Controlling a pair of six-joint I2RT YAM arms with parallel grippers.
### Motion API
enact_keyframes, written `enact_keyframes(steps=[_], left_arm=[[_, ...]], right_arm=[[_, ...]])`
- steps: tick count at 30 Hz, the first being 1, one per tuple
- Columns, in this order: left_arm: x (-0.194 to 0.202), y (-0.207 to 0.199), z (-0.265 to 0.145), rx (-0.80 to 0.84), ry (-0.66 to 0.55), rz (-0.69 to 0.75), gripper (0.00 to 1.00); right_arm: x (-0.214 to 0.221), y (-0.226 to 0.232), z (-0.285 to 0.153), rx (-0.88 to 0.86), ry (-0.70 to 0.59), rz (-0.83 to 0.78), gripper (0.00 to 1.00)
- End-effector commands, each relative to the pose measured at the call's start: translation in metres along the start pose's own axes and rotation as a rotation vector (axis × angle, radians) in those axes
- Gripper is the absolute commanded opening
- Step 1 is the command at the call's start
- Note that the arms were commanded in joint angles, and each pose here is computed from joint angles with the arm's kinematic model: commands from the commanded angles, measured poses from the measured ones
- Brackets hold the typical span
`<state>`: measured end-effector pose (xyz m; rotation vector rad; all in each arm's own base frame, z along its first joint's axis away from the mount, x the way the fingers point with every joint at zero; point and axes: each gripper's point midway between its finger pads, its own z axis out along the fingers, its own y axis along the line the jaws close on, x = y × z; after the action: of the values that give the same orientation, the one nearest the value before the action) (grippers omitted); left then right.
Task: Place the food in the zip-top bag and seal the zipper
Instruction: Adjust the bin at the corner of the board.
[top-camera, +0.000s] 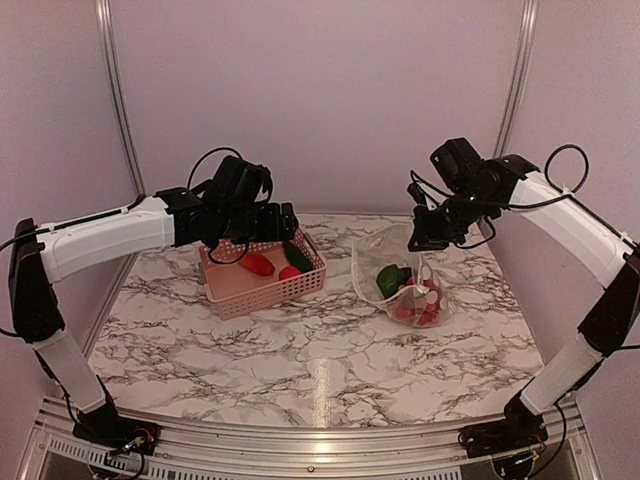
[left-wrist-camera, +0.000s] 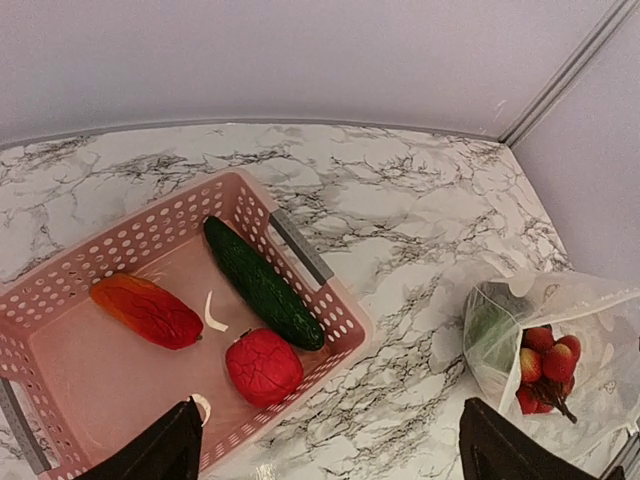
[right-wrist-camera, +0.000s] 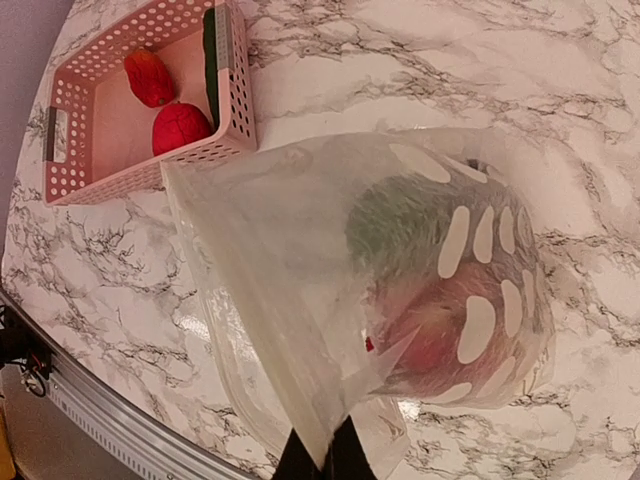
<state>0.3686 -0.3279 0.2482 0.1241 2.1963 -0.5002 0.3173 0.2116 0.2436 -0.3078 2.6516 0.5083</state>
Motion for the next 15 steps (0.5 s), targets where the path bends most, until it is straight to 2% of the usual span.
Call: enact_keyframes(steps=[1, 4, 11, 15], left_arm=[[0.038, 0.039, 0.039, -0.089, 0.211, -0.003, 0.82], [0.057, 0.043, 0.060, -0.089, 0.296, 0.018, 0.70], [0.105, 0.049, 0.083, -0.089, 0.460, 0.051, 0.68], [0.121, 0.040, 0.079, 0.000, 0.495, 0.041, 0.65]], right_arm=[[-0.016, 0.012, -0.016, -0.046, -0.067, -0.019, 0.00], [-0.012, 0.010, -0.018, -0.042, -0.067, -0.020, 0.00], [-0.002, 0.010, -0.019, -0.054, -0.057, -0.010, 0.00], [0.003, 0.008, -0.017, -0.054, -0.047, -0.008, 0.00]])
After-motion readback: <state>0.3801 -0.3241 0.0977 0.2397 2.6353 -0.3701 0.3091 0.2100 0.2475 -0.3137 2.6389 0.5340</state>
